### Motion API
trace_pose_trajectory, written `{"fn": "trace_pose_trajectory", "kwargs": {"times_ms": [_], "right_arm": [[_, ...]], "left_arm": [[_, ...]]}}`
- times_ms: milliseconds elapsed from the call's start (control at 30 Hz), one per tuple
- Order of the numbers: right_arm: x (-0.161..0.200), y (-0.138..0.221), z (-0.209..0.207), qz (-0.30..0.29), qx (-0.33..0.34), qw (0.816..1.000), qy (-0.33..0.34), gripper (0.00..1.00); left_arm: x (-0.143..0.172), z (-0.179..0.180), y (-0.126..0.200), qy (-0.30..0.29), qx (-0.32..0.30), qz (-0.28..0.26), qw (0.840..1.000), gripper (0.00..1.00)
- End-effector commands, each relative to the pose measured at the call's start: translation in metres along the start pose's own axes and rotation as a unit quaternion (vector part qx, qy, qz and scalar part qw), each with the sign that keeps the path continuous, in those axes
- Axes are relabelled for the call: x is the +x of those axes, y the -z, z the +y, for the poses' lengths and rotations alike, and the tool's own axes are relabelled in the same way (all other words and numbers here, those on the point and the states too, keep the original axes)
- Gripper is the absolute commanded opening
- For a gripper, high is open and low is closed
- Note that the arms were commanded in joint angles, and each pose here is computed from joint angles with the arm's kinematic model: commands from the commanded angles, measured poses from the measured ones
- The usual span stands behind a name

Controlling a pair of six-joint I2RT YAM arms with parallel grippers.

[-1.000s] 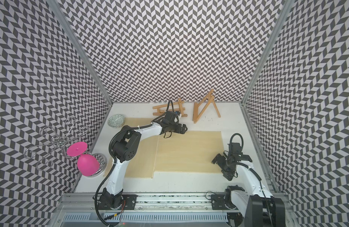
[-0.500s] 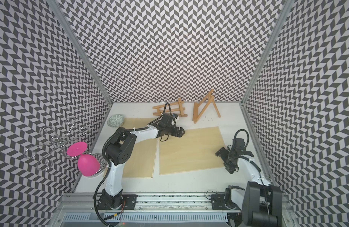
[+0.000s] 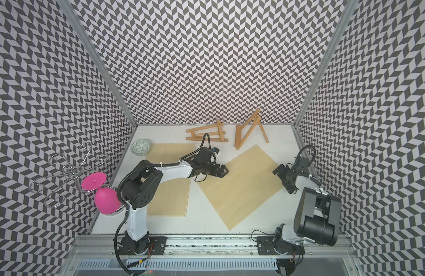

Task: Assemble the easel
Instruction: Adjust the drawing board at the center of the board.

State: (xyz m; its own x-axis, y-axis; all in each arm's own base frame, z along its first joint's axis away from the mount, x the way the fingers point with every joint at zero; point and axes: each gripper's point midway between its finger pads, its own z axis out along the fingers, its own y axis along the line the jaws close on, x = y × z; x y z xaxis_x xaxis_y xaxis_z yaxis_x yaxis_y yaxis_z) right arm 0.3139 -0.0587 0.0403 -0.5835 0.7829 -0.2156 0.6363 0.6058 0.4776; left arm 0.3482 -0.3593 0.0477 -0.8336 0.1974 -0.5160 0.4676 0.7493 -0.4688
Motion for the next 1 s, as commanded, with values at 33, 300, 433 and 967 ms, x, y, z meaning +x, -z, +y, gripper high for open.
{"fn": "trace_pose_trajectory", "kwargs": {"times_ms": [33, 300, 433, 967], "right_arm": [[0.022, -0.007, -0.018, 0.033, 0.027, 0.999, -0.006, 0.99], [0.083, 0.007, -0.025, 0.073, 0.054, 0.996, -0.005, 0.99], [0.111, 0.012, -0.02, 0.101, 0.043, 0.994, 0.001, 0.99], [0.19, 0.033, 0.0, 0.211, -0.059, 0.974, 0.061, 0.99]], "left_arm": [[0.018, -0.011, 0.003, 0.028, 0.02, 0.027, 0.999, 0.95], [-0.001, 0.003, 0.007, 0.023, 0.013, 0.008, 1.0, 0.95], [0.0, 0.009, 0.002, 0.013, 0.0, 0.012, 1.0, 0.95], [0.027, -0.004, -0.026, -0.014, 0.023, 0.074, 0.997, 0.95]]}}
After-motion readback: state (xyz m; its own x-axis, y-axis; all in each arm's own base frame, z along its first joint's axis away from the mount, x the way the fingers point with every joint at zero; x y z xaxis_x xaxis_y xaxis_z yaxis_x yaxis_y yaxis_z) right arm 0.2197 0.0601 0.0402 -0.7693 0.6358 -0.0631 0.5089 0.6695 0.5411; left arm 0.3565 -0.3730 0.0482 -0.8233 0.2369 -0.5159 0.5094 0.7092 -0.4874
